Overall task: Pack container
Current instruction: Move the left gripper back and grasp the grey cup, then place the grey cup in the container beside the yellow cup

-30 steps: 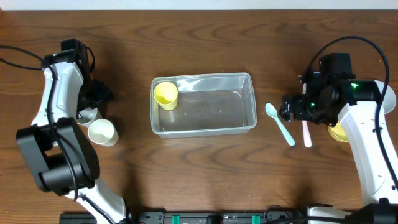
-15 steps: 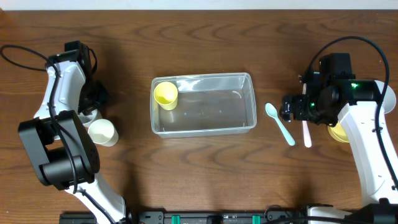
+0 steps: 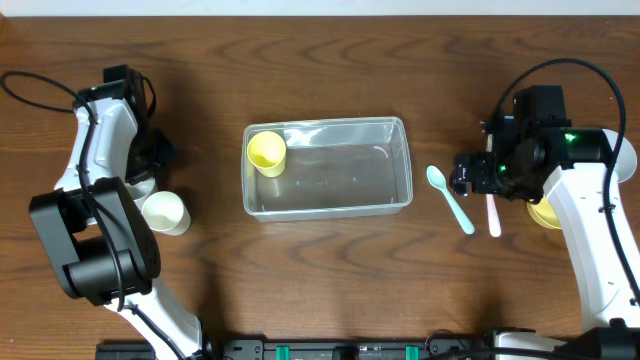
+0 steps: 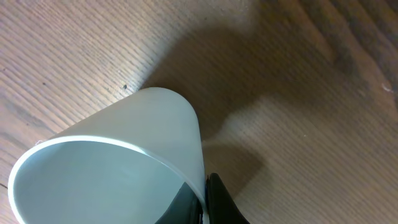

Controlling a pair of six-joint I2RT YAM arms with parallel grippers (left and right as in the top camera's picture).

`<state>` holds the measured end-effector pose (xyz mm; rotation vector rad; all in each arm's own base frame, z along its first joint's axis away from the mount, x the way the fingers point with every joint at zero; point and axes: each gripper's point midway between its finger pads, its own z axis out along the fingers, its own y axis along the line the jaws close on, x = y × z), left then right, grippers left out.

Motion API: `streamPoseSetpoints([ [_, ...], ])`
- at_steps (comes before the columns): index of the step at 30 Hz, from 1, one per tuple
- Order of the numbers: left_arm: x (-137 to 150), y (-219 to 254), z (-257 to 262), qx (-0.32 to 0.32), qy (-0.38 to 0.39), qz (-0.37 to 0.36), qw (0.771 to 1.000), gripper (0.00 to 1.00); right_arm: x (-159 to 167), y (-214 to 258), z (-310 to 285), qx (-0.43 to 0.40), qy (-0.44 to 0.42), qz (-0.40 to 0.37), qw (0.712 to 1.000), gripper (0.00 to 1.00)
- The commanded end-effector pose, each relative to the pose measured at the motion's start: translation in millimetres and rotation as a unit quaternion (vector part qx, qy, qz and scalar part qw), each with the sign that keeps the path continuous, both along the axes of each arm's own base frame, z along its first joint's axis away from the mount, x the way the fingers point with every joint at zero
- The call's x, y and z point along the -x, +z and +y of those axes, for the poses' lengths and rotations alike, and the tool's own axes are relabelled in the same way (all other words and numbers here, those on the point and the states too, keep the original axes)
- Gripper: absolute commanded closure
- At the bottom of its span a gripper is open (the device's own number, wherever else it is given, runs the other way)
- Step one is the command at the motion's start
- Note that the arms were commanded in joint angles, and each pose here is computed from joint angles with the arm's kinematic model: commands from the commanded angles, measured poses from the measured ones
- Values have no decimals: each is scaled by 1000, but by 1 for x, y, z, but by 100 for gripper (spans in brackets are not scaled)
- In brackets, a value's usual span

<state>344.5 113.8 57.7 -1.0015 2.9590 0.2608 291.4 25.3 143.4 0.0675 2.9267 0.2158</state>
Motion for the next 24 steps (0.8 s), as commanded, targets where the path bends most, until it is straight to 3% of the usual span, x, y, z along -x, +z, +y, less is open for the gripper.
streamPoseSetpoints([
  [1,-9,11,1,-4,-24,-8,1000,94,-4,4,-3,4,4,-6,1000,1],
  [6,-27,60,-19,-13,-81,-40,996,94,-4,4,-3,4,4,-7,1000,1],
  [12,-29,145,-87,-20,-182,-96,978,94,-4,4,-3,4,4,-7,1000,1],
  [17,-11,189,-180,40,-289,-142,946,94,-4,4,-3,4,4,-8,1000,1],
  [24,11,190,-283,83,-414,-156,893,94,-4,4,-3,4,4,-8,1000,1],
])
